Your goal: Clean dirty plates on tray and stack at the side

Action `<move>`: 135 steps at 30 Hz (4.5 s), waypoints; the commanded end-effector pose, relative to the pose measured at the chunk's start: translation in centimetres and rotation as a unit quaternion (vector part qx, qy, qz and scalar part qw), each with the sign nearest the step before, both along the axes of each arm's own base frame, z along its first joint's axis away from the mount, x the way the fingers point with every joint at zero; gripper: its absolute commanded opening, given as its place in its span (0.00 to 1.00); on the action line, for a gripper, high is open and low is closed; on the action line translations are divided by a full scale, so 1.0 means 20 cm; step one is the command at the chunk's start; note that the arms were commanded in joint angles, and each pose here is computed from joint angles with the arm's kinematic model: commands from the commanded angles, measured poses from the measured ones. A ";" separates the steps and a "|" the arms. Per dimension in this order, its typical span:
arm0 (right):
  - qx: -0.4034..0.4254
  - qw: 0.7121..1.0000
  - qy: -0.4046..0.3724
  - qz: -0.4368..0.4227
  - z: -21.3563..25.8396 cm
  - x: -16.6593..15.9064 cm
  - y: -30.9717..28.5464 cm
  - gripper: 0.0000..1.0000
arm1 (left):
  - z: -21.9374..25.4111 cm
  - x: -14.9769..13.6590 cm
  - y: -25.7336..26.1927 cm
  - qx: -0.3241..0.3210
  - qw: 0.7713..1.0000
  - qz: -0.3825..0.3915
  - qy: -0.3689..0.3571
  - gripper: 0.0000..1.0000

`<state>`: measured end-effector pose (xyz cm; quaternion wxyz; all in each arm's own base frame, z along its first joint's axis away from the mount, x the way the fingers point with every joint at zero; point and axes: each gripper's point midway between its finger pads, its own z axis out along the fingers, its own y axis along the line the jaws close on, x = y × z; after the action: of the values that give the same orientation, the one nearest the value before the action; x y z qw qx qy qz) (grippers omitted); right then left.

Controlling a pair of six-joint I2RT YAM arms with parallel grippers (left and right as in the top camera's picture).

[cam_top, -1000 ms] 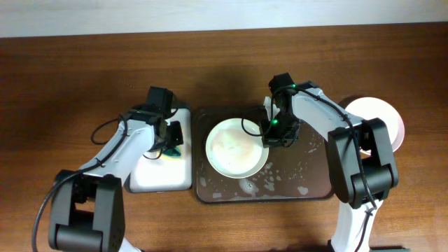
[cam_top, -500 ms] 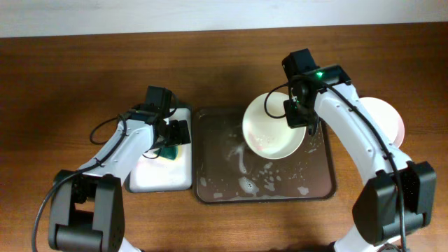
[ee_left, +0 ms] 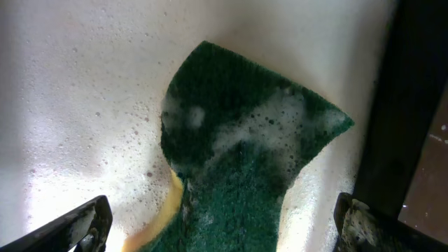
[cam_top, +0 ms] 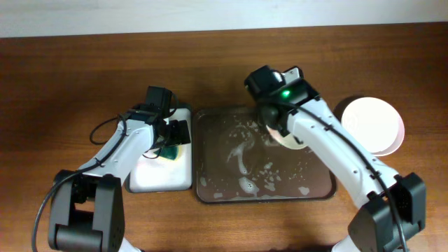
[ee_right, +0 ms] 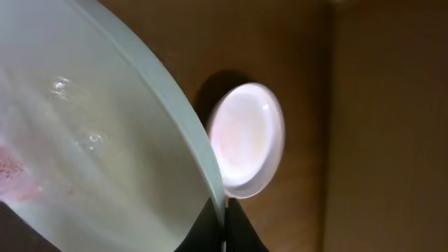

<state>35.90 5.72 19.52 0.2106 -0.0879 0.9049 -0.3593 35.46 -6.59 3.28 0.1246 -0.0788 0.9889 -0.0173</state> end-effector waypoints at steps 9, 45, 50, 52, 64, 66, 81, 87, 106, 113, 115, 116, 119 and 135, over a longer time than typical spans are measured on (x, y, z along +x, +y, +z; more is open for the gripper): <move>-0.041 0.988 -0.148 -0.019 0.25 0.00 0.07 0.04 | -0.02 0.00 0.02 0.006 1.000 0.001 0.003 0.99; 0.523 0.816 0.081 -0.233 -0.47 0.03 -0.73 0.99 | 0.24 0.10 -0.01 -0.015 0.998 -0.001 -0.068 0.99; 0.428 0.878 0.157 -0.145 -0.36 -0.07 -0.36 0.99 | 0.35 -0.09 0.01 -0.057 0.998 0.007 -0.020 0.99; 0.417 0.885 0.171 -0.120 -0.29 -0.13 -0.25 0.99 | 0.41 -0.20 0.05 -0.050 0.999 0.006 -0.002 0.99; 0.434 0.896 -0.090 0.032 0.14 -0.62 -0.15 0.99 | 0.83 -0.62 0.14 -0.071 0.937 -0.013 -0.343 1.00; 0.434 0.893 -0.114 0.043 0.19 -0.67 -0.16 0.99 | 0.88 -0.66 0.14 -0.074 0.927 -0.014 -0.367 0.99; 0.393 0.866 -0.288 0.111 0.36 -0.64 -0.21 0.99 | 0.89 -0.68 0.15 -0.075 0.926 -0.014 -0.371 0.99; 0.371 0.780 -0.465 0.193 0.26 -0.66 -0.21 0.99 | 0.89 -0.68 0.15 -0.075 0.926 -0.014 -0.371 0.99; 0.344 0.797 -0.449 0.211 -0.19 -0.57 -0.20 0.99 | 0.89 -0.68 0.15 -0.074 0.926 -0.014 -0.371 1.00; 0.344 0.797 -0.449 0.211 -0.19 -0.57 -0.20 0.99 | 0.89 -0.68 0.15 -0.075 0.926 -0.014 -0.371 0.99; 0.344 0.797 -0.449 0.211 -0.19 -0.57 -0.20 0.99 | 0.87 -0.68 0.18 -0.053 0.929 -0.006 -0.366 0.99; 0.344 0.797 -0.449 0.211 -0.19 -0.57 -0.20 0.99 | 0.88 -0.68 0.22 -0.035 0.928 0.008 -0.371 0.99; 0.344 0.797 -0.449 0.211 -0.19 -0.57 -0.20 0.99 | 0.86 -0.67 0.34 0.012 0.916 0.051 -0.399 0.99; 0.344 0.797 -0.449 0.211 -0.19 -0.57 -0.20 0.99 | 0.64 -0.55 0.38 0.049 0.807 0.028 -0.588 0.99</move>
<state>24.57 1.67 15.86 0.6796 -0.0275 0.7324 0.0293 24.52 0.95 16.23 0.6845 -0.0876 0.7235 -0.0162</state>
